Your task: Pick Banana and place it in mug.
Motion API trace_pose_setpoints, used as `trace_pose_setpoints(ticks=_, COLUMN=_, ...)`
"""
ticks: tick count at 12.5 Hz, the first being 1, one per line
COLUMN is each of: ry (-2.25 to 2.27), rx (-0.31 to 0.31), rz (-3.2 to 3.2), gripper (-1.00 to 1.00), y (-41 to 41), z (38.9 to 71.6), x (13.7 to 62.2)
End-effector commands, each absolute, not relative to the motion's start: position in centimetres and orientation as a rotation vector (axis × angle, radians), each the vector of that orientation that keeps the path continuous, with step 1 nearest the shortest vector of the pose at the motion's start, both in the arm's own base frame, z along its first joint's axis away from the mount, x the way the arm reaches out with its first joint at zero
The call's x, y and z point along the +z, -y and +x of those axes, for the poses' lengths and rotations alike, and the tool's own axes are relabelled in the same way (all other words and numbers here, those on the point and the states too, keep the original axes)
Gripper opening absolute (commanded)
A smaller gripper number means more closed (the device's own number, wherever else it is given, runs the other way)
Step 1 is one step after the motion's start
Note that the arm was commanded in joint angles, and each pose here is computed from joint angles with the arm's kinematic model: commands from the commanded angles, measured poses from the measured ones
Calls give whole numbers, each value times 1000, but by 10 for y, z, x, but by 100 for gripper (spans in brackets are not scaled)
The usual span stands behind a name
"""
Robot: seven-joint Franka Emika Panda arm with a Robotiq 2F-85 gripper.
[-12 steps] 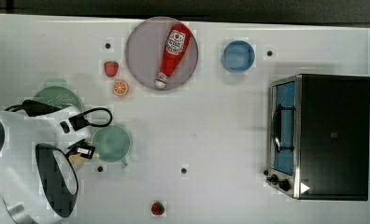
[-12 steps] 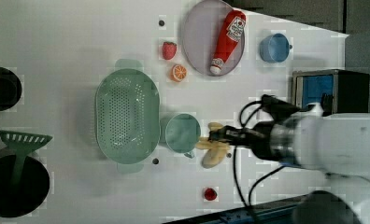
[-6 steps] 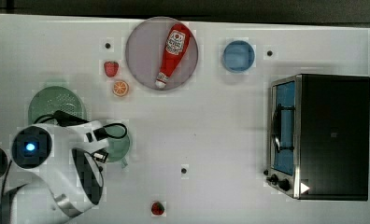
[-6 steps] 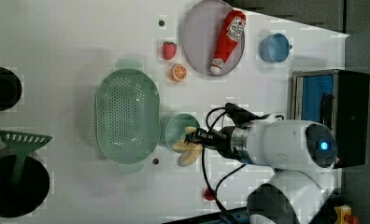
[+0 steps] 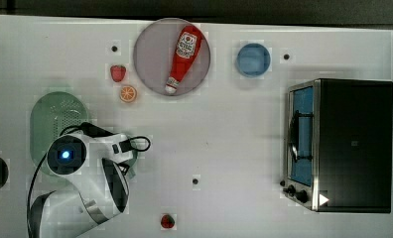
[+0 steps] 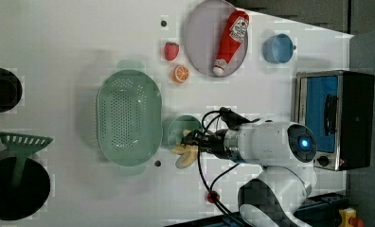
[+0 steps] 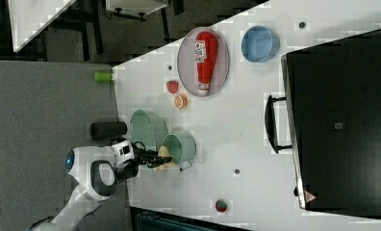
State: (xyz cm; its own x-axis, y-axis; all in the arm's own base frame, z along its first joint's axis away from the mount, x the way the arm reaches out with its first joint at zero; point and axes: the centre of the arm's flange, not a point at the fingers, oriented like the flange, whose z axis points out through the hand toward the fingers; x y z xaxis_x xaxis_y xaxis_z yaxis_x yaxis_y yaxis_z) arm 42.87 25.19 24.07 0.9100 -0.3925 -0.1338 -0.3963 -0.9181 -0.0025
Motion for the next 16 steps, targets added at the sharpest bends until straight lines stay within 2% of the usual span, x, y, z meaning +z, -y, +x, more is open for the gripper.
trace_pose_setpoints(ticks=1, ry=-772, rx=110, rz=-2962, gripper=75, y=-249, z=446, x=270)
trace_pose_setpoints(ticks=2, ry=-781, rx=101, rz=-2964, gripper=97, y=-245, z=446, x=276)
trace_pose_setpoints(ticks=3, ry=-778, rx=92, rz=-2969, gripper=100, y=-245, z=446, x=283)
trace_pose_setpoints(ticks=7, ry=-834, rx=-89, rz=-2919, gripper=100, y=-227, z=464, x=360)
trace_pose_setpoints(ticks=8, ry=-887, rx=-82, rz=-2929, gripper=100, y=-210, z=468, x=384)
trace_pose_setpoints(ticks=10, ry=-1007, rx=-1, rz=-2950, gripper=100, y=-168, z=474, x=438)
trace_pose_setpoints(ticks=13, ry=-1194, rx=73, rz=-2887, gripper=100, y=-100, z=489, x=516)
trace_pose_setpoints(ticks=16, ry=-1256, rx=31, rz=-2825, gripper=100, y=-32, z=502, x=567)
